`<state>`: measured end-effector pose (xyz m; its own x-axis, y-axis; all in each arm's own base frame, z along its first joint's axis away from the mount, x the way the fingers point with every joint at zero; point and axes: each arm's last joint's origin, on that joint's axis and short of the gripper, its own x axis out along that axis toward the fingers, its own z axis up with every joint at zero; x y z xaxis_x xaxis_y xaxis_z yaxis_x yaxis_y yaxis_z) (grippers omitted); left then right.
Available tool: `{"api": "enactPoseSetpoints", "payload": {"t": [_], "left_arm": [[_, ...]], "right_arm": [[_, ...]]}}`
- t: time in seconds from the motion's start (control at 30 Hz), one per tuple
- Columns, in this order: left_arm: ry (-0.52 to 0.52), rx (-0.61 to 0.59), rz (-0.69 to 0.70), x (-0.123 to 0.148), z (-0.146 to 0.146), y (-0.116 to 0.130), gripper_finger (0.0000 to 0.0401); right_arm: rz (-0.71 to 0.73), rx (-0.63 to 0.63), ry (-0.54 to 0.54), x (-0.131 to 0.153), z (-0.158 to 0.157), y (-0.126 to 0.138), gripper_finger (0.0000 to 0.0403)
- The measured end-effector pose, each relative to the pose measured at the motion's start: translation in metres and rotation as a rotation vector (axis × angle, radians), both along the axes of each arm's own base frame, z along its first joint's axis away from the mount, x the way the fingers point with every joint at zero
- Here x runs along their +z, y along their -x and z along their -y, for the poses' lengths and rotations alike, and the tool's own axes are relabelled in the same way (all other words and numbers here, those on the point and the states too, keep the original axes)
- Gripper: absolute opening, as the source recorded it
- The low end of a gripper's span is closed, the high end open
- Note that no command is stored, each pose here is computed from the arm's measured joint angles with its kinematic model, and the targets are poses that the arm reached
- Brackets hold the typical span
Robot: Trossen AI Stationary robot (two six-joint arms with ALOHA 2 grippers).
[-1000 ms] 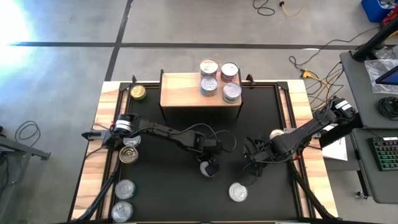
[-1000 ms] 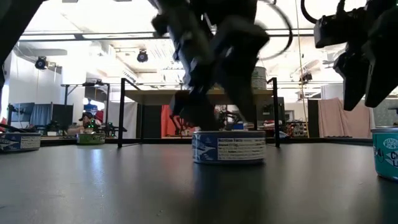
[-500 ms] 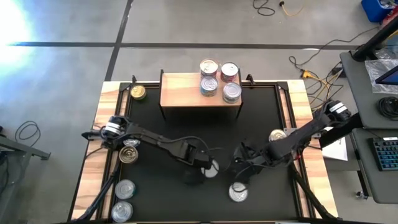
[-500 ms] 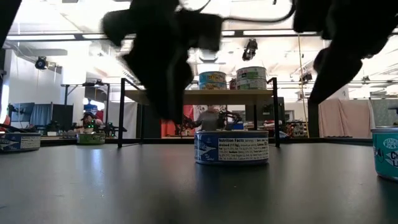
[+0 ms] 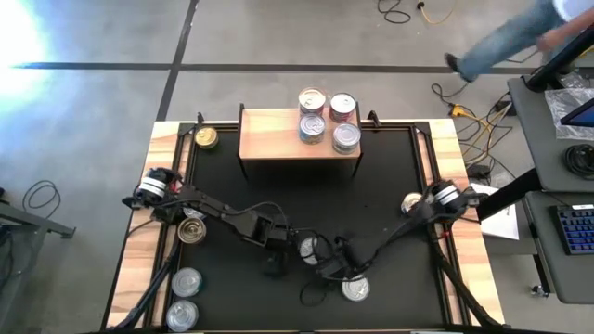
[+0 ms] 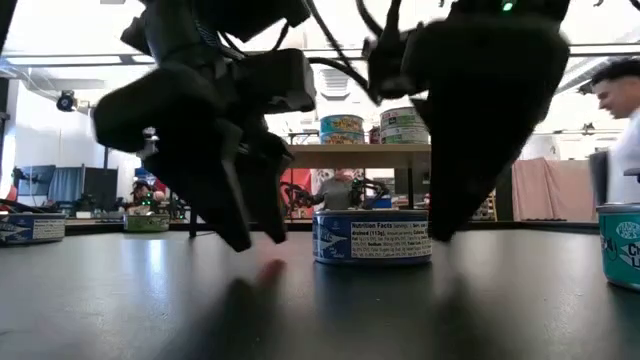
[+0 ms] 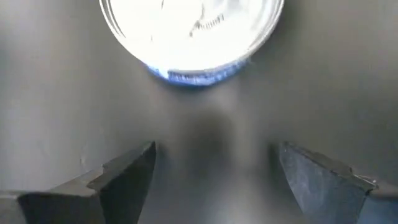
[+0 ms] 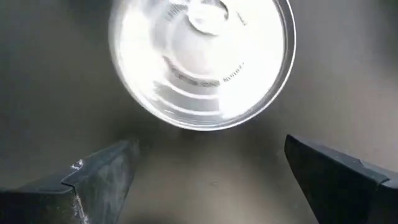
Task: Stack canned seafood by type on shelf
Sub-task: Put the blue tuna can on the shelf
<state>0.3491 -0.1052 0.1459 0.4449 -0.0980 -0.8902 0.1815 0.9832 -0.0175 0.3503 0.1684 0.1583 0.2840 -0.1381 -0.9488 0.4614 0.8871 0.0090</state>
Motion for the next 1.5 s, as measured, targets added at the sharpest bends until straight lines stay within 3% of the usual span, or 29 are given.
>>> {"api": "enactPoseSetpoints", "payload": {"t": [0.2, 0.37, 0.6, 0.73, 0.9, 1.1, 1.23, 1.5], "left_arm": [[-0.020, -0.069, 0.071, -0.014, 0.002, -0.007, 0.0327], [-0.017, -0.097, 0.088, -0.011, 0.012, -0.010, 0.0327], [0.001, -0.173, 0.100, -0.006, 0.044, 0.004, 0.0327], [-0.013, -0.152, 0.104, -0.012, 0.060, 0.020, 0.0327], [0.004, -0.024, 0.191, -0.012, 0.051, 0.034, 0.0327], [-0.134, 0.114, 0.313, -0.013, 0.031, 0.046, 0.0327], [-0.166, 0.107, 0.318, -0.018, 0.022, 0.043, 0.0327], [-0.089, 0.034, 0.298, -0.018, 0.016, 0.036, 0.0327]], "right_arm": [[-0.115, -0.062, 0.050, -0.006, -0.001, -0.009, 0.0394], [-0.076, -0.160, 0.110, 0.001, 0.008, -0.010, 0.0394], [-0.045, -0.283, 0.209, 0.032, 0.023, 0.004, 0.0394], [-0.009, -0.274, 0.189, 0.052, 0.018, 0.015, 0.0394], [0.001, -0.231, 0.162, 0.059, 0.003, 0.025, 0.0394], [-0.057, -0.192, 0.081, 0.050, -0.012, 0.029, 0.0394], [-0.064, -0.220, 0.062, 0.049, -0.014, 0.031, 0.0394], [-0.081, -0.229, 0.037, 0.048, -0.015, 0.031, 0.0394]]}}
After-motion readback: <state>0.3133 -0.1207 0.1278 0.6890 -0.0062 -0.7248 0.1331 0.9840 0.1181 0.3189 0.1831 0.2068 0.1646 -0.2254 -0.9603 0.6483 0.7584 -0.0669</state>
